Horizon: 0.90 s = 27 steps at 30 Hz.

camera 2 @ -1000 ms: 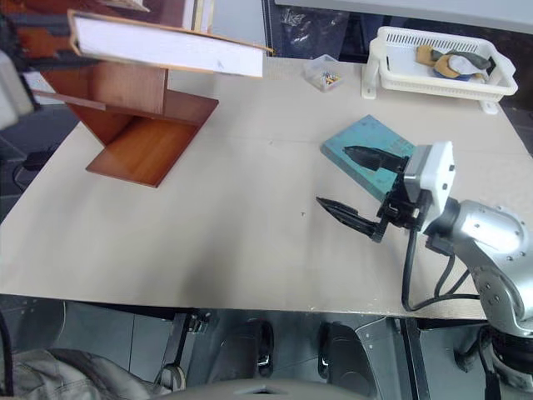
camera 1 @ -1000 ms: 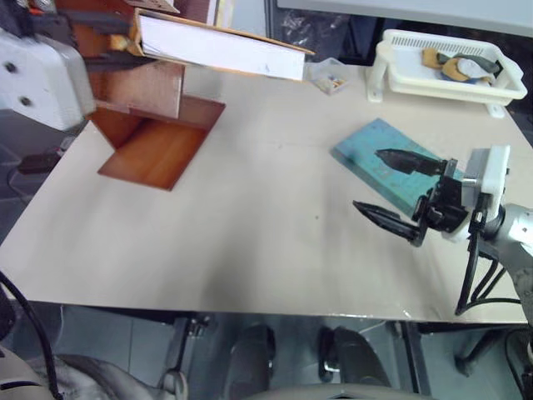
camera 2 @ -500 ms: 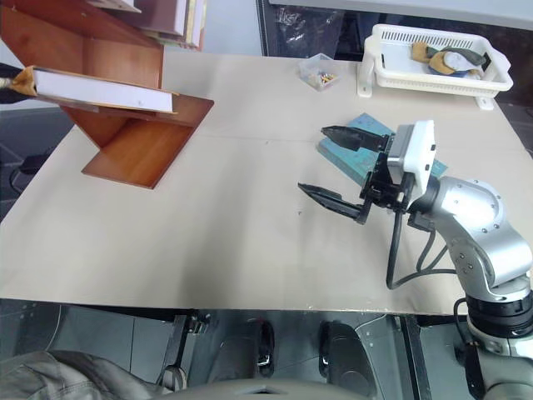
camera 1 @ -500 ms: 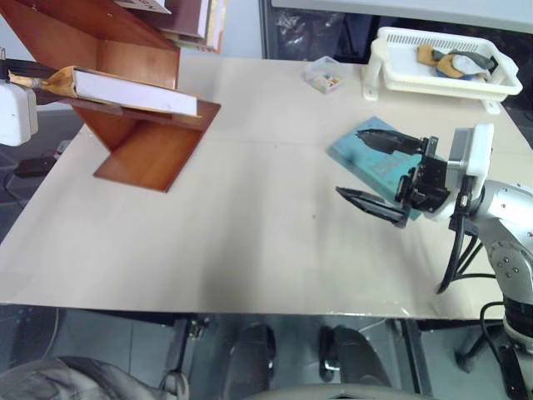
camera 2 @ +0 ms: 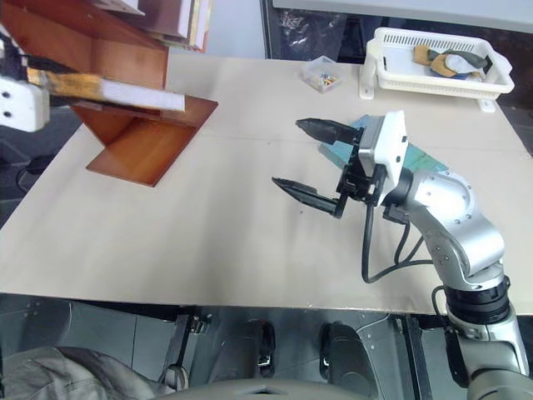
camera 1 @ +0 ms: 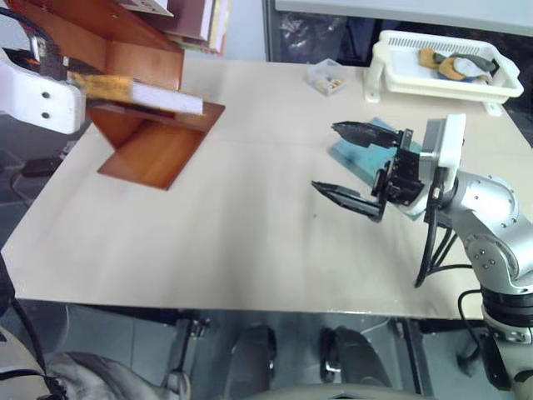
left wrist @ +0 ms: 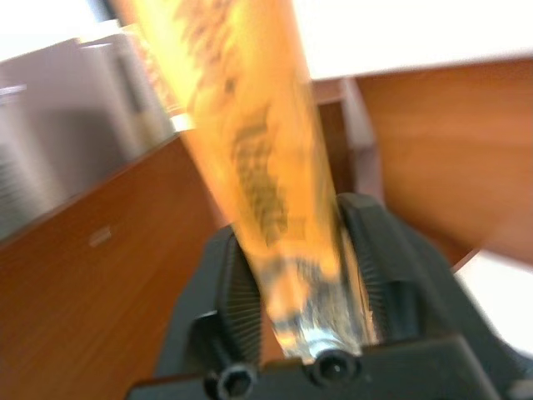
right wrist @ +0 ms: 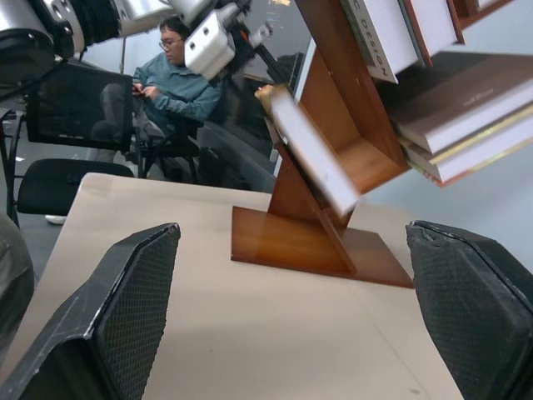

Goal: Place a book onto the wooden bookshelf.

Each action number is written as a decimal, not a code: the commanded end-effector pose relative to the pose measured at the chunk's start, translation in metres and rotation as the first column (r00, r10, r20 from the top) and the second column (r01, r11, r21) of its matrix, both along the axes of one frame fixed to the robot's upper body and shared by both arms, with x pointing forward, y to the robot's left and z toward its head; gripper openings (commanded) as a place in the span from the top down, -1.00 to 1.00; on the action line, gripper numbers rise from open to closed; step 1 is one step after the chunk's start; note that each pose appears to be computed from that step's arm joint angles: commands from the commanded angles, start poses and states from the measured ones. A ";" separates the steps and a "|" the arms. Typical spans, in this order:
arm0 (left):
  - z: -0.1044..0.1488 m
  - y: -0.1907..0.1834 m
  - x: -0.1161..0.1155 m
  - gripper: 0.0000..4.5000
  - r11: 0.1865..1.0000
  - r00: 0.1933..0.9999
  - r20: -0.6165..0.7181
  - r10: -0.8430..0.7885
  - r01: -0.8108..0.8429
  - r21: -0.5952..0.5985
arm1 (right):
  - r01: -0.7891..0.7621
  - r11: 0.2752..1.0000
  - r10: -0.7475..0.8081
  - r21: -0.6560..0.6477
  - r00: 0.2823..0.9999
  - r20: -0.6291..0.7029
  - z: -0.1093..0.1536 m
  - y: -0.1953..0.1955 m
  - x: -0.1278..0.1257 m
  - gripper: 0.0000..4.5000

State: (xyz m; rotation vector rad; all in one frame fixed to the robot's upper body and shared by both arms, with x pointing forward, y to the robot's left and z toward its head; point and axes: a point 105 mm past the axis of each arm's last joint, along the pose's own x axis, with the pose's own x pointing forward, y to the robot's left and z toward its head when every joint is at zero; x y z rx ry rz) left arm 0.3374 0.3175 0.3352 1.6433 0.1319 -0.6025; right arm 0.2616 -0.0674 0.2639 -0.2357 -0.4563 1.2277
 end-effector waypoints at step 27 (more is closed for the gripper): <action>-0.143 -0.161 -0.059 -0.96 0.164 0.925 -0.238 -0.296 -0.196 -0.967 | 0.533 0.794 -0.594 -0.294 0.783 -0.183 -0.086 -0.089 0.000 -1.00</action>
